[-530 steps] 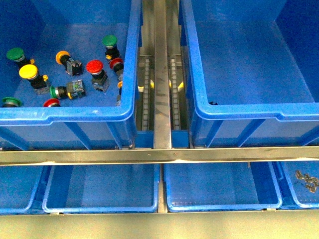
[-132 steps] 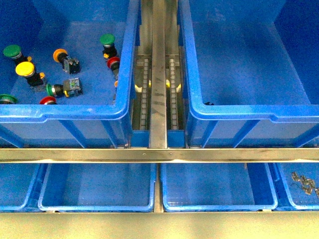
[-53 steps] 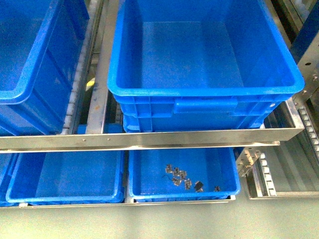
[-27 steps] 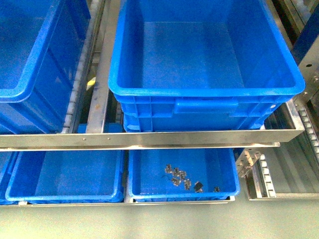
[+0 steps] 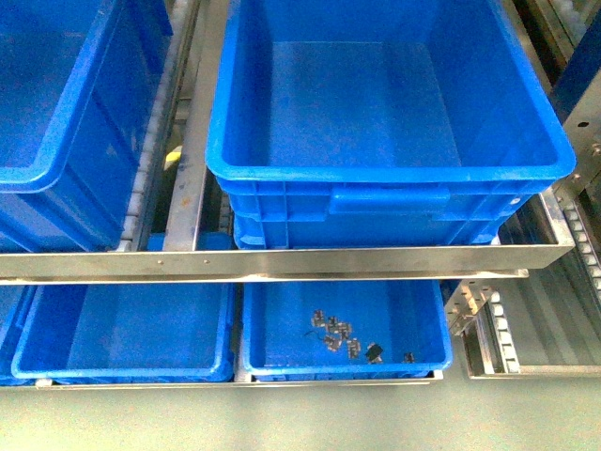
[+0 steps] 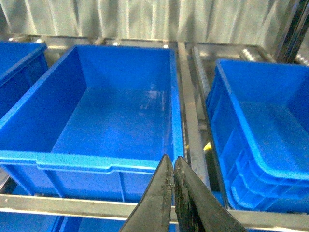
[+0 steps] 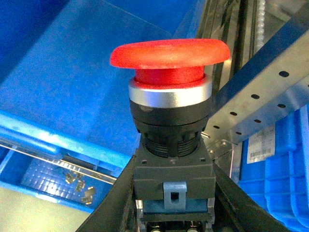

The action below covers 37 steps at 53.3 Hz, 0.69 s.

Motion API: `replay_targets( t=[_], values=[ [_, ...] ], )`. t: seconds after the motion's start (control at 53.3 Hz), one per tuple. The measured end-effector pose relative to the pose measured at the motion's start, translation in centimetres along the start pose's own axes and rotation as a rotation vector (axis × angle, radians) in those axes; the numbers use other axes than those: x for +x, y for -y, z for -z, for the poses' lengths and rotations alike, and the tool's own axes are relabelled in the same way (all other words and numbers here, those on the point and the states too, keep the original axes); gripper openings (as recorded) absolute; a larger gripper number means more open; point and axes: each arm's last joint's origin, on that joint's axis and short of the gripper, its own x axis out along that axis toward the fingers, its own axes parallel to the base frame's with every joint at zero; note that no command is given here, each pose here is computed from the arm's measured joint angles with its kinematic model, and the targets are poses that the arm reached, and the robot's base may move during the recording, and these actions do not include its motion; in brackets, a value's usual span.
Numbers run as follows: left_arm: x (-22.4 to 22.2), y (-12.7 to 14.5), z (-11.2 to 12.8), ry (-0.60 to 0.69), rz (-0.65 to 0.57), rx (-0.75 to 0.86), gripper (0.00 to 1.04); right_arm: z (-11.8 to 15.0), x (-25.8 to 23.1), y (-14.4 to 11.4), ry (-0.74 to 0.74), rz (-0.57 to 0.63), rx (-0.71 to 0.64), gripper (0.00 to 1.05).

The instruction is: Pick red and yellow buttons and place in box

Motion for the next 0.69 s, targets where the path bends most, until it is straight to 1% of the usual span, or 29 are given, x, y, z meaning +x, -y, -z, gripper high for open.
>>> replay_targets(
  t=[0.188,0.206,0.225,0.319,0.356,0.375,0.432,0.507,0.638,0.675,0.694],
  values=[
    [0.0,0.0,0.0,0.004,-0.002,0.000,0.03,0.0,0.1,0.0,-0.004,0.001,0.001,0.27],
    [0.0,0.0,0.0,0.004,-0.002,0.000,0.04,0.0,0.1,0.0,-0.004,0.000,0.002,0.27],
    [0.0,0.0,0.0,0.004,-0.002,0.000,0.07,0.0,0.1,0.0,-0.004,0.001,0.002,0.27],
    [0.0,0.0,0.0,0.004,-0.002,0.000,0.31,0.1,0.3,-0.1,-0.013,0.000,0.001,0.27],
    [0.0,0.0,0.0,0.004,-0.002,0.000,0.38,0.0,0.5,-0.2,-0.018,-0.002,-0.002,0.27],
    [0.0,0.0,0.0,0.004,-0.002,0.000,0.39,0.0,0.5,-0.2,-0.019,-0.003,-0.002,0.27],
    [0.0,0.0,0.0,0.004,-0.002,0.000,0.50,-0.1,0.8,-0.5,-0.022,-0.012,-0.006,0.27],
    [0.0,0.0,0.0,0.004,-0.002,0.000,0.61,-0.5,1.3,-0.7,-0.020,-0.023,-0.012,0.27],
    [0.0,0.0,0.0,0.004,-0.002,0.000,0.84,-1.8,3.1,-1.5,-0.001,-0.048,-0.030,0.27],
    [0.0,0.0,0.0,0.004,-0.002,0.000,0.94,-2.8,4.4,-2.0,0.014,-0.064,-0.040,0.27],
    [0.0,0.0,0.0,0.004,-0.002,0.000,0.97,-3.2,4.9,-2.3,0.016,-0.071,-0.043,0.27]
  ],
)
